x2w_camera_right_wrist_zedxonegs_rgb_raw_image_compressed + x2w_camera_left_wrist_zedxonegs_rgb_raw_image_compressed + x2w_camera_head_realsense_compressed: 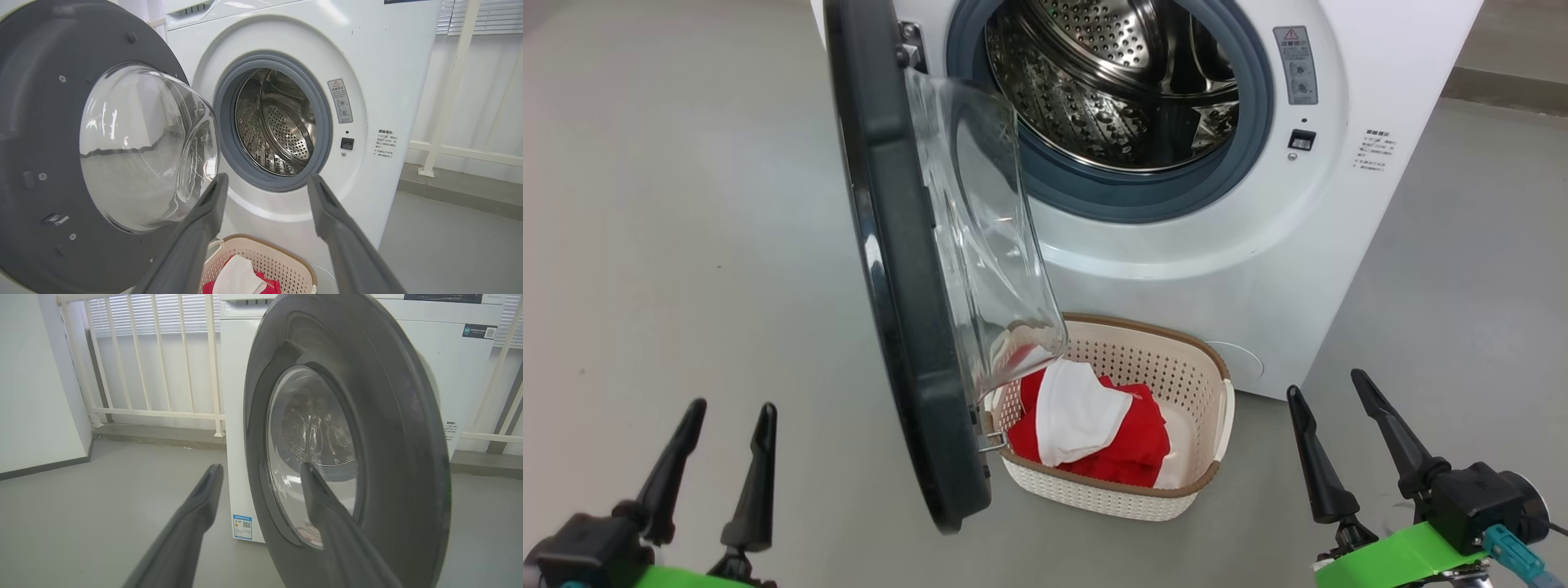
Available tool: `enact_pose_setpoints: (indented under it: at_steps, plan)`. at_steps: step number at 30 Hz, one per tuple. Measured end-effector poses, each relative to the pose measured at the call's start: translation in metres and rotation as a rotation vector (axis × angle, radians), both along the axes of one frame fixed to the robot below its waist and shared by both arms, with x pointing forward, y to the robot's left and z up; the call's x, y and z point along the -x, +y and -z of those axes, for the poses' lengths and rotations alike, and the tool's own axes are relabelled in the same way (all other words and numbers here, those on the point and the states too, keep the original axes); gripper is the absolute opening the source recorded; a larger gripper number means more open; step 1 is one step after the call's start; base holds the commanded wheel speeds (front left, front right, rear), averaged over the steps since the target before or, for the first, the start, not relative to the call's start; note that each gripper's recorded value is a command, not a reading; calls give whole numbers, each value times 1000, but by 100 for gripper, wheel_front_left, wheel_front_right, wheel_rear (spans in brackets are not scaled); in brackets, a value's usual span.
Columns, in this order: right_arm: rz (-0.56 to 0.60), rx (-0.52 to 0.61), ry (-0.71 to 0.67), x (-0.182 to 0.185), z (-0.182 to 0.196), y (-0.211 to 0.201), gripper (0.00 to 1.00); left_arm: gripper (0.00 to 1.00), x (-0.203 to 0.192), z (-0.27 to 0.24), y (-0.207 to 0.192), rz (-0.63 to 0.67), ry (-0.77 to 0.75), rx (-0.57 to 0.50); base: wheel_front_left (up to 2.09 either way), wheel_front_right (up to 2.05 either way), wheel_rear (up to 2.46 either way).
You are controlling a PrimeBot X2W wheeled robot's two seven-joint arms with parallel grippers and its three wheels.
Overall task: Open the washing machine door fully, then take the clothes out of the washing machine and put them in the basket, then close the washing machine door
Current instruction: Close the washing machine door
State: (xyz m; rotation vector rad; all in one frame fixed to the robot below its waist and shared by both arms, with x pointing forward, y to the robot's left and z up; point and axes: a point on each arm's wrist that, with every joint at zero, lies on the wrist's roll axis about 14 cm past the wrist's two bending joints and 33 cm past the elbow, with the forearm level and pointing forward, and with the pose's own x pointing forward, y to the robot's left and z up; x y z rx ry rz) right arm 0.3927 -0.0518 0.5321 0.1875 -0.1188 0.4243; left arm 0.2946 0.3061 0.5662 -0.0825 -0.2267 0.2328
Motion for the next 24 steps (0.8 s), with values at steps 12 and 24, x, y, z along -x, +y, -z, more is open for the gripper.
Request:
enact_pose_setpoints:
  at_steps: [12,24]
  plan:
    - [7,21,6,-1,5,-3,100,100,9,26,-1,-47,69,-5,0,0,0]
    - [3,23,15,-3,10,-1,100,100,12,34,-4,-51,98,-8,0,0,0]
